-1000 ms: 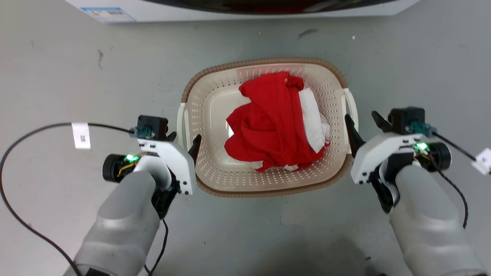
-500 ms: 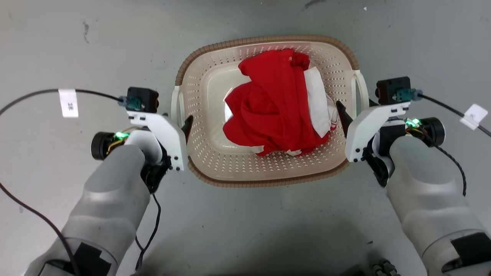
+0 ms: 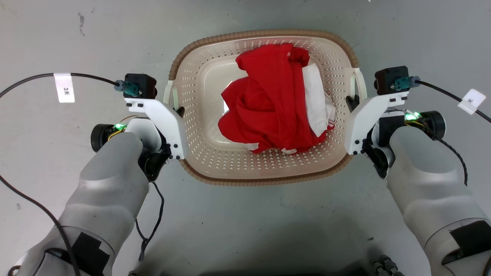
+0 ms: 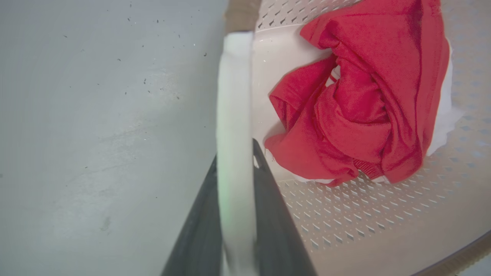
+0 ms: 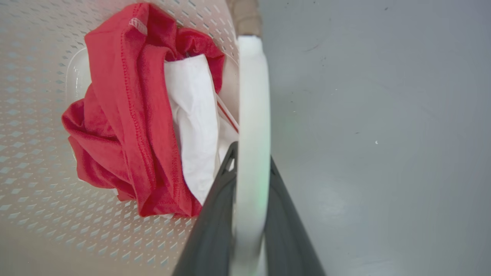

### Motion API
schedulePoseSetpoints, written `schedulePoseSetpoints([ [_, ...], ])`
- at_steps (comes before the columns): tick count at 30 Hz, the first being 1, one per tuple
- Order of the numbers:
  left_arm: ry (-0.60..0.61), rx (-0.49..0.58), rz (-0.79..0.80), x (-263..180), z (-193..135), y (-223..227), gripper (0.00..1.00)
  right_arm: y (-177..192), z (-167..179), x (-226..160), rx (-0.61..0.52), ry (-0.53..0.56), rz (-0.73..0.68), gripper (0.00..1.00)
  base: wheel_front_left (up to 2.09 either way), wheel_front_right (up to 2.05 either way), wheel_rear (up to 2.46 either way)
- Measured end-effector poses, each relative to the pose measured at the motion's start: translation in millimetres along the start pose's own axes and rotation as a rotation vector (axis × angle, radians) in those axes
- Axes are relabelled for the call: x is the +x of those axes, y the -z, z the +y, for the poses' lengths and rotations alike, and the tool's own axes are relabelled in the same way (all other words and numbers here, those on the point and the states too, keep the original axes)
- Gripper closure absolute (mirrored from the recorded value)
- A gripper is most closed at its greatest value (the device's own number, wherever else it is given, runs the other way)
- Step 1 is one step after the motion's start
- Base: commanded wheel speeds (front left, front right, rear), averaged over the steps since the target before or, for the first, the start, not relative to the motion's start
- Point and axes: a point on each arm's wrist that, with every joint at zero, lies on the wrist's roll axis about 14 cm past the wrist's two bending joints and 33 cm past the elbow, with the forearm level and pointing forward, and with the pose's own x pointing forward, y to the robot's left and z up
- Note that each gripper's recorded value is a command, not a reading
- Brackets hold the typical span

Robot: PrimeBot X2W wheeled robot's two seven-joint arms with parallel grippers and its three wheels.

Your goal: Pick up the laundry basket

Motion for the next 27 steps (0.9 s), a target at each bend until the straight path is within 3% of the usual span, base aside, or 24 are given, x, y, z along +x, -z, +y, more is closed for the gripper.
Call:
schedulePoseSetpoints([
  [13, -0.007, -0.004, 0.01, -16.7, -0.8, -4.4, 1.0, -6.7, 11.3, -12.8, -0.003, -0.024, 0.024, 1.0, 0.0, 0.0, 0.0],
  [27, -0.012, -0.036, 0.007, -75.9, -15.8, -15.2, 1.0, -17.1, 29.1, -68.5, -0.011, -0.046, 0.077, 1.0, 0.0, 0.0, 0.0],
])
